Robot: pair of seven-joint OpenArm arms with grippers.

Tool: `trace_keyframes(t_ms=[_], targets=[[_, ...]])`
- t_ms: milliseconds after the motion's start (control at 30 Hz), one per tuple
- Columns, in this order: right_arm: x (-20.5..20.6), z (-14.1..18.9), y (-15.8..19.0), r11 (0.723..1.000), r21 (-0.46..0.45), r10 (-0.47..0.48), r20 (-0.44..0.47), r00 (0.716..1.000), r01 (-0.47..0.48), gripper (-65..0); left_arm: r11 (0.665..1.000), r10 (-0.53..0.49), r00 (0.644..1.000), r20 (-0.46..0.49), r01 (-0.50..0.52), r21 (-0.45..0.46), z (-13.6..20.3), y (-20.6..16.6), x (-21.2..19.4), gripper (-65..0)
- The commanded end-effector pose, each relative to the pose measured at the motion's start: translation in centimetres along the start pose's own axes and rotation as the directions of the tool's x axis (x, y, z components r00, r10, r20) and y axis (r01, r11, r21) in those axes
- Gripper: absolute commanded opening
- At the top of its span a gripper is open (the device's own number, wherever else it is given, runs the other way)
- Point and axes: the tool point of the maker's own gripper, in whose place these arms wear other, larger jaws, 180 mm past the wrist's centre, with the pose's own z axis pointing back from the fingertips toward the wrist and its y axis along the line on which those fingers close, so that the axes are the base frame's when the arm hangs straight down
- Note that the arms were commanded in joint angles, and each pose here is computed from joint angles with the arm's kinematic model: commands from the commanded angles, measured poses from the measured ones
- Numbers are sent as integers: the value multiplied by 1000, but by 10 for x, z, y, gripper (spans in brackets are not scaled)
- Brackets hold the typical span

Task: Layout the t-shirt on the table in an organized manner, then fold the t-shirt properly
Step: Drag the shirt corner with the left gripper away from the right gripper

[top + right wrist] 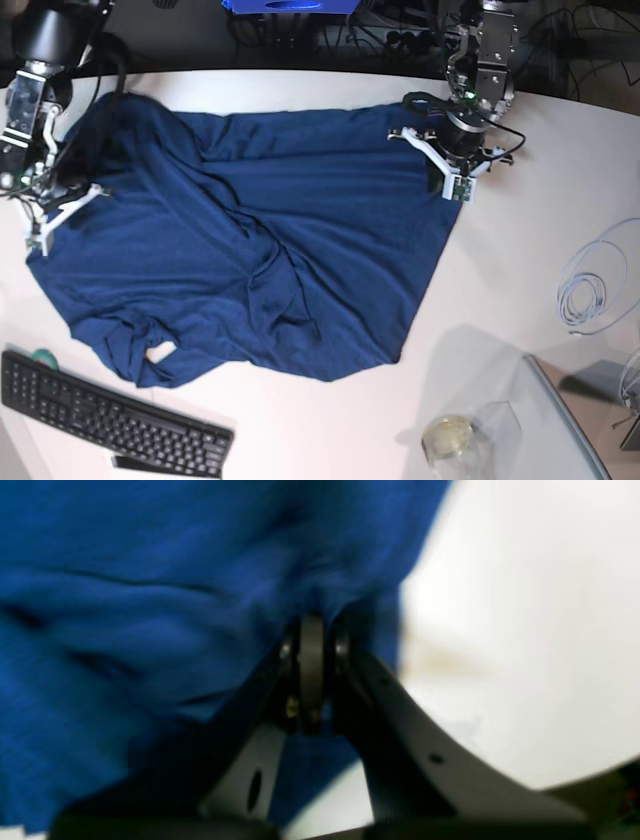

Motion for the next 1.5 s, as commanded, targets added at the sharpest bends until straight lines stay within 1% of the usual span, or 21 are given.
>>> trace_keyframes(t_ms=[0, 100, 167, 300, 433, 667, 767, 867, 933, 967, 1033, 1100, 1167, 1233, 1300, 1367, 1433, 1467], targets=[[23, 6, -10, 1000, -17, 0, 56, 998, 1, -645, 1000, -16, 999, -42, 16, 21, 0, 9, -9, -650], [22, 3, -21, 999, -35, 6, 40, 999, -5, -644, 999, -28, 998, -61, 30, 30, -3, 18, -15, -650], [18, 0, -36, 998, -61, 15, 19, 1000, -14, -644, 999, -32, 997, -74, 35, 34, -4, 23, -19, -650], [7, -14, -42, 998, -61, 2, -37, 999, -4, -645, 998, -40, 997, -71, 43, 40, -3, 27, -17, -650], [2, -16, -55, 997, -82, 0, -45, 999, -4, -647, 998, -47, 997, -67, 50, 43, -3, 31, -15, -650], [-5, -10, -84, 988, -121, -101, -30, 994, 97, -642, 998, -47, 997, -69, 50, 43, -3, 30, -16, -650], [-6, -9, -88, 987, -128, -105, -32, 994, 100, -642, 998, -48, 997, -64, 51, 43, -3, 30, -14, -650], [-9, -9, -89, 986, -131, -107, -45, 993, 100, -638, 997, -55, 998, -31, 56, 45, -1, 30, -1, -650], [-11, -7, -88, 986, -131, -110, -70, 992, 100, -593, 997, -58, 998, -5, 58, 46, 1, 30, 10, -650], [-8, -2, -88, 986, -134, -107, -62, 992, 98, -551, 997, -62, 998, 16, 61, 47, 2, 30, 19, -650], [4, 10, -87, 986, -141, -92, -23, 996, 88, -456, 996, -67, 997, 46, 64, 59, 9, 33, 29, -650], [13, 26, -81, 987, -144, -71, 26, 997, 74, -359, 994, -59, 993, 105, 49, 94, 18, 44, 50, -650], [29, 44, -73, 988, -143, -48, 94, 994, 61, -297, 992, -49, 986, 157, 30, 124, 24, 50, 70, -650], [39, 54, -68, 989, -143, -30, 133, 991, 49, -288, 987, -40, 980, 193, 9, 158, 29, 62, 84, -650], [50, 52, -53, 993, -122, 13, 153, 988, 6, -288, 986, -29, 981, 190, -3, 165, 24, 66, 93, -650], [55, 44, -41, 995, -100, 34, 151, 988, -19, -288, 988, -18, 988, 153, -6, 155, 12, 64, 95, -650], [56, 41, -42, 994, -104, -6, 138, 990, 20, -288, 991, -19, 990, 136, 1, 132, 1, 56, 96, -650], [51, 40, -46, 991, -119, -54, 116, 992, 68, -288, 993, -18, 991, 129, 2, 122, -3, 52, 95, -650]])
